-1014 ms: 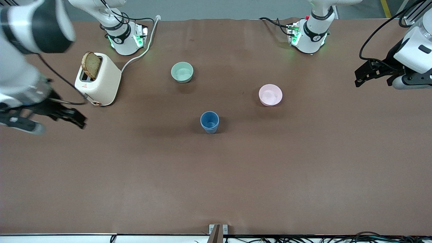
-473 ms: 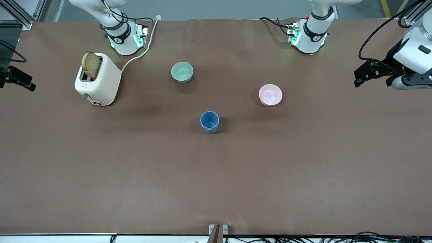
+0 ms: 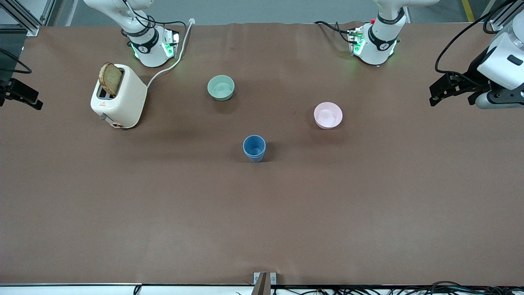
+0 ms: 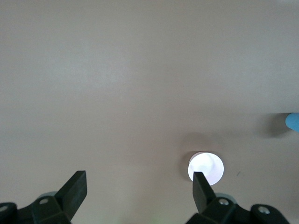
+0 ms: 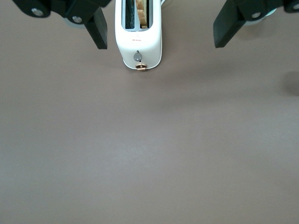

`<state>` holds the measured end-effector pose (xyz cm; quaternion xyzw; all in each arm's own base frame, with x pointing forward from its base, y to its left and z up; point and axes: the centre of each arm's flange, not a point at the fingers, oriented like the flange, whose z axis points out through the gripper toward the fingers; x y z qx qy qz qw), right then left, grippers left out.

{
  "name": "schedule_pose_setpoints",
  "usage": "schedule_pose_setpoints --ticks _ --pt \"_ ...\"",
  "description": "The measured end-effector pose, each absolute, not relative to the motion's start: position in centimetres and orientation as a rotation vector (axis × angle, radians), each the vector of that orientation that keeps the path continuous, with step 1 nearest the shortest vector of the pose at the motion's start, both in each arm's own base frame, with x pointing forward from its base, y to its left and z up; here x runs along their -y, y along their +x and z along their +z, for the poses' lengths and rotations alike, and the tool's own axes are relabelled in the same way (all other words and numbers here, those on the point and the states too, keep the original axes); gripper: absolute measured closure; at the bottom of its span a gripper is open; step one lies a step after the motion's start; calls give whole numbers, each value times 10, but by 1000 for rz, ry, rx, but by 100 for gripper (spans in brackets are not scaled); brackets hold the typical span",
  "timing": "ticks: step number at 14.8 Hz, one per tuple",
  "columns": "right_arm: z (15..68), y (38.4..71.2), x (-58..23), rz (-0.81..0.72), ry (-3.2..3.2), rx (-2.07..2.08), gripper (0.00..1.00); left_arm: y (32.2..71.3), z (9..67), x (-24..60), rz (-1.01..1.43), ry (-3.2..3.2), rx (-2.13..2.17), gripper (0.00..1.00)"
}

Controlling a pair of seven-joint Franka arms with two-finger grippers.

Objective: Stack blue cups with both arms

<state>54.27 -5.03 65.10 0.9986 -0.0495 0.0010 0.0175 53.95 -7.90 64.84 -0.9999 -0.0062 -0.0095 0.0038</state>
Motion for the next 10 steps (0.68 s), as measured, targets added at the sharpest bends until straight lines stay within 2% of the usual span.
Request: schedule_pose_setpoints --ticks 10 --pt "652 543 48 13 3136 150 0 541 656 75 -61 -3136 32 0"
